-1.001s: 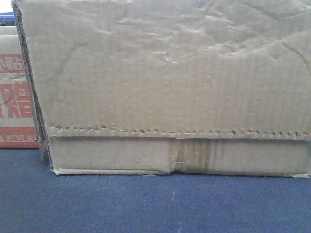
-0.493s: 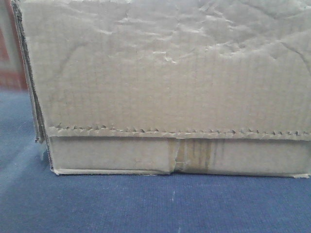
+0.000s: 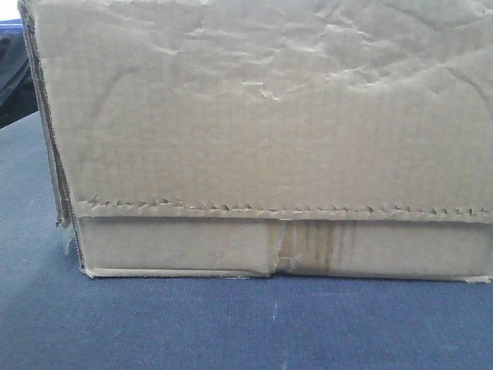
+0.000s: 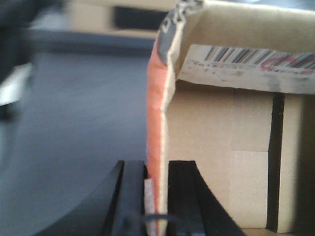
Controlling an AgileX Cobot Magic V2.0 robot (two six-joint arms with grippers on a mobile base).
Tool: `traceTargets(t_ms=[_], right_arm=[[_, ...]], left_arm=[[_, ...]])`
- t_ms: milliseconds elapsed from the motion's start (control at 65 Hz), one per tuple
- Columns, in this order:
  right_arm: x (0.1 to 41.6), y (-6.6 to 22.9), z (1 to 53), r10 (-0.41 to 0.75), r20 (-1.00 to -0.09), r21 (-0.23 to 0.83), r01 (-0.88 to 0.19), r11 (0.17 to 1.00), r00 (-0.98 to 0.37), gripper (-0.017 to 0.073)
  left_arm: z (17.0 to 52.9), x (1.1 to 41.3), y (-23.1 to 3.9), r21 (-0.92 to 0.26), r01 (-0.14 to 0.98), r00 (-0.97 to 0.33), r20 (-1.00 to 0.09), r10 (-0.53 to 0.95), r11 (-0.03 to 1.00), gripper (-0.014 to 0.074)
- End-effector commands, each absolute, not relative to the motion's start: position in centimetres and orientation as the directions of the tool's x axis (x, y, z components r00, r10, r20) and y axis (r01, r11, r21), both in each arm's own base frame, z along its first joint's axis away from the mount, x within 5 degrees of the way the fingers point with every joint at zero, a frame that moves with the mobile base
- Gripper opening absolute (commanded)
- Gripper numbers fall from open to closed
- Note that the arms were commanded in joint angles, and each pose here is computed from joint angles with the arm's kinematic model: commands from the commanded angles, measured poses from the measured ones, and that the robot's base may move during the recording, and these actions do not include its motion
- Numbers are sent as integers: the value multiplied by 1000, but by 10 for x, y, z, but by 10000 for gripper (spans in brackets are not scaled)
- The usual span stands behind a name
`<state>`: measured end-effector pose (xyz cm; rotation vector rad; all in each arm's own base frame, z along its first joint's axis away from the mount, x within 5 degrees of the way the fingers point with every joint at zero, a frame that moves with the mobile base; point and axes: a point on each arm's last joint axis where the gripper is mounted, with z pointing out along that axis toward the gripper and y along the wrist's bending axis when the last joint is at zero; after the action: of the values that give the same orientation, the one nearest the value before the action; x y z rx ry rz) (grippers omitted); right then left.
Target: Stack two boxes on right shelf middle
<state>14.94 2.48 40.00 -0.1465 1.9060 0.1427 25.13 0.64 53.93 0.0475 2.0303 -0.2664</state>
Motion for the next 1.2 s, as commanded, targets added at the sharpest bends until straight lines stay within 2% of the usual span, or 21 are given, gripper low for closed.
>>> traceTargets(t_ms=[0, 185, 585, 770, 954, 1031, 1078, 1139, 1185], right_arm=[[150, 25, 404, -32, -951, 21, -169, 985, -308, 568], [150, 25, 404, -32, -951, 21, -169, 985, -308, 568], [150, 25, 404, -32, -951, 21, -169, 985, -308, 568], [150, 25, 404, -32, -951, 21, -169, 985, -308, 568], [150, 25, 404, -32, -951, 21, -169, 985, -308, 568], [150, 25, 404, -32, -951, 21, -169, 985, -308, 568], [150, 25, 404, -32, -951, 21, -169, 985, -308, 568], [150, 25, 405, -32, -951, 21, -169, 985, -306, 568], [150, 25, 405, -32, -951, 21, -169, 985, -306, 568]], left_arm=[[547, 250, -17, -218, 253, -421, -902, -96, 943, -111], [532, 269, -61, -249, 365, -490, -871, -42, 897, -111], [459, 328, -145, -234, 403, -666, -738, 108, 885, -111], [425, 354, -158, -248, 376, -733, -669, 123, 893, -111], [415, 361, -161, -249, 370, -749, -650, 129, 895, -104], [416, 361, -161, -249, 371, -745, -655, 127, 895, -47], [417, 361, -161, -249, 372, -744, -656, 126, 894, 29], [417, 361, -161, -249, 372, -744, -656, 126, 894, 150], [417, 361, -161, -249, 372, -744, -656, 126, 894, 294]])
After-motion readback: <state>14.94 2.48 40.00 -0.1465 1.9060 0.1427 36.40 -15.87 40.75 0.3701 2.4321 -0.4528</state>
